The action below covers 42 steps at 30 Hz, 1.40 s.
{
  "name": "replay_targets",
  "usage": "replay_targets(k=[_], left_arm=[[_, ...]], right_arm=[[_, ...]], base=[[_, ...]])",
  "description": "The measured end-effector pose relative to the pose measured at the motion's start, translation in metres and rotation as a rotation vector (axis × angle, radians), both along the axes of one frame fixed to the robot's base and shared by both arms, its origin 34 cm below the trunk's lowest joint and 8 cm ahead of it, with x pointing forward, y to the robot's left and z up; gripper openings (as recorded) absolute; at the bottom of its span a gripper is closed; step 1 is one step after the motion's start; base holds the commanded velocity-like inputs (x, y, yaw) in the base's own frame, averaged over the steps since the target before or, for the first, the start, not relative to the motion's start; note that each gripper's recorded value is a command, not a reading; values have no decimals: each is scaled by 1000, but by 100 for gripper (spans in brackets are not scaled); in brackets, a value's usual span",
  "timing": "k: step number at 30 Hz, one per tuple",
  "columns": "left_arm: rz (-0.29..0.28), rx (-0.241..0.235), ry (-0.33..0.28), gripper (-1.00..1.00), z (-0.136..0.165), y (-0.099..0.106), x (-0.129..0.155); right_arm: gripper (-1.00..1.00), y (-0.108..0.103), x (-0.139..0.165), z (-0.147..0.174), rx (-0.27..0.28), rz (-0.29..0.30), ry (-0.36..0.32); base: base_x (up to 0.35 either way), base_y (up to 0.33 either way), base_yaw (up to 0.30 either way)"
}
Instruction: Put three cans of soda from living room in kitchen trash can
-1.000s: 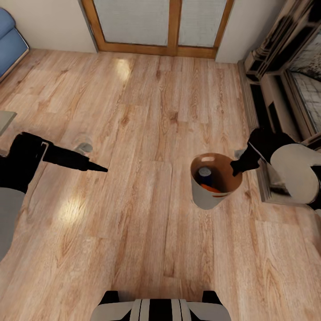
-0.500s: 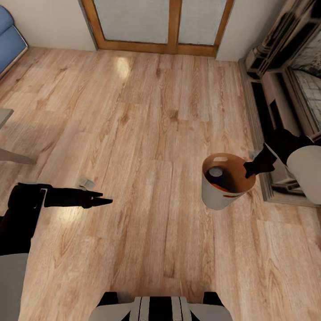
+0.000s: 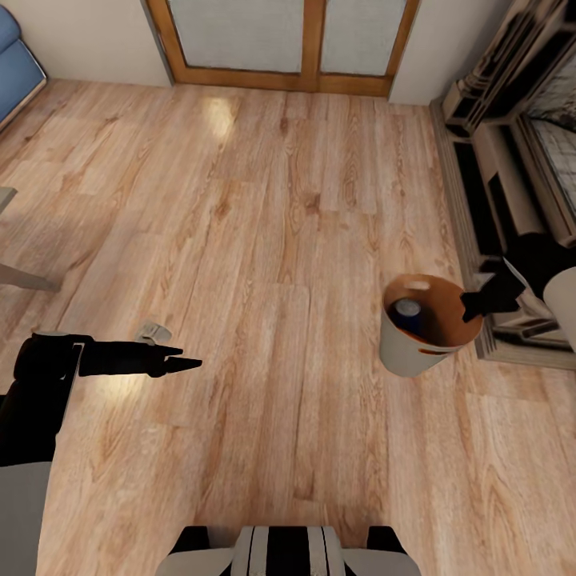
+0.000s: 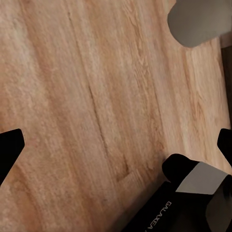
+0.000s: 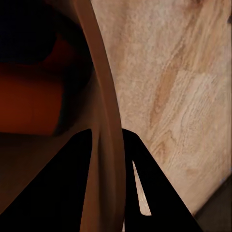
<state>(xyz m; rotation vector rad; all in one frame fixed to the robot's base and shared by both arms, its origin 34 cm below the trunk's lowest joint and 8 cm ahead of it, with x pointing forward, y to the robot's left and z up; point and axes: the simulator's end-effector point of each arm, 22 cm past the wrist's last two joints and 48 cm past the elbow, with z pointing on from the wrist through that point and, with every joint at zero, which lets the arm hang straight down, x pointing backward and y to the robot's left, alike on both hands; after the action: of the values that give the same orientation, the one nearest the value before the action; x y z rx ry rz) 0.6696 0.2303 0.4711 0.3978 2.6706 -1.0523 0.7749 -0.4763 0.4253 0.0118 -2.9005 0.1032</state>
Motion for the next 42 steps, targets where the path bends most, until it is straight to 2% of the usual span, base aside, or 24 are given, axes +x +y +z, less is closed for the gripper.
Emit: replay_targets(k=[2,7,14,21,27,34,42], left_arm=[[0,-1,1,100,-4,0,-1],[4,-2,6,100,-13,-1,-3],[7,-3,1,100,-23,-1,-4],[10,-5,-4,100,-31,-2,-5],[11,-15,-13,100,-39,-7,-6],[11,-17,-24,100,-47,-8,-7],[10,-18,-33,100,-60,-9,-10]], right_arm=[[-100,-1,-1,-4,-2,1,2],[-100,13,-4,-16,54,-53,-8],[-100,-8,-12,-23,-20,8,14],[-100,9,-7,-32,43,-44,-20],[-100,-6,-12,-37,-12,-1,-10],[-100,6,-9,-46,31,-34,-38],[-100,-4,-14,-56,2,-15,-37]], base=[[0,0,0],[0,0,0],[0,0,0],[0,0,0],[0,0,0],[0,0,0],[0,0,8]])
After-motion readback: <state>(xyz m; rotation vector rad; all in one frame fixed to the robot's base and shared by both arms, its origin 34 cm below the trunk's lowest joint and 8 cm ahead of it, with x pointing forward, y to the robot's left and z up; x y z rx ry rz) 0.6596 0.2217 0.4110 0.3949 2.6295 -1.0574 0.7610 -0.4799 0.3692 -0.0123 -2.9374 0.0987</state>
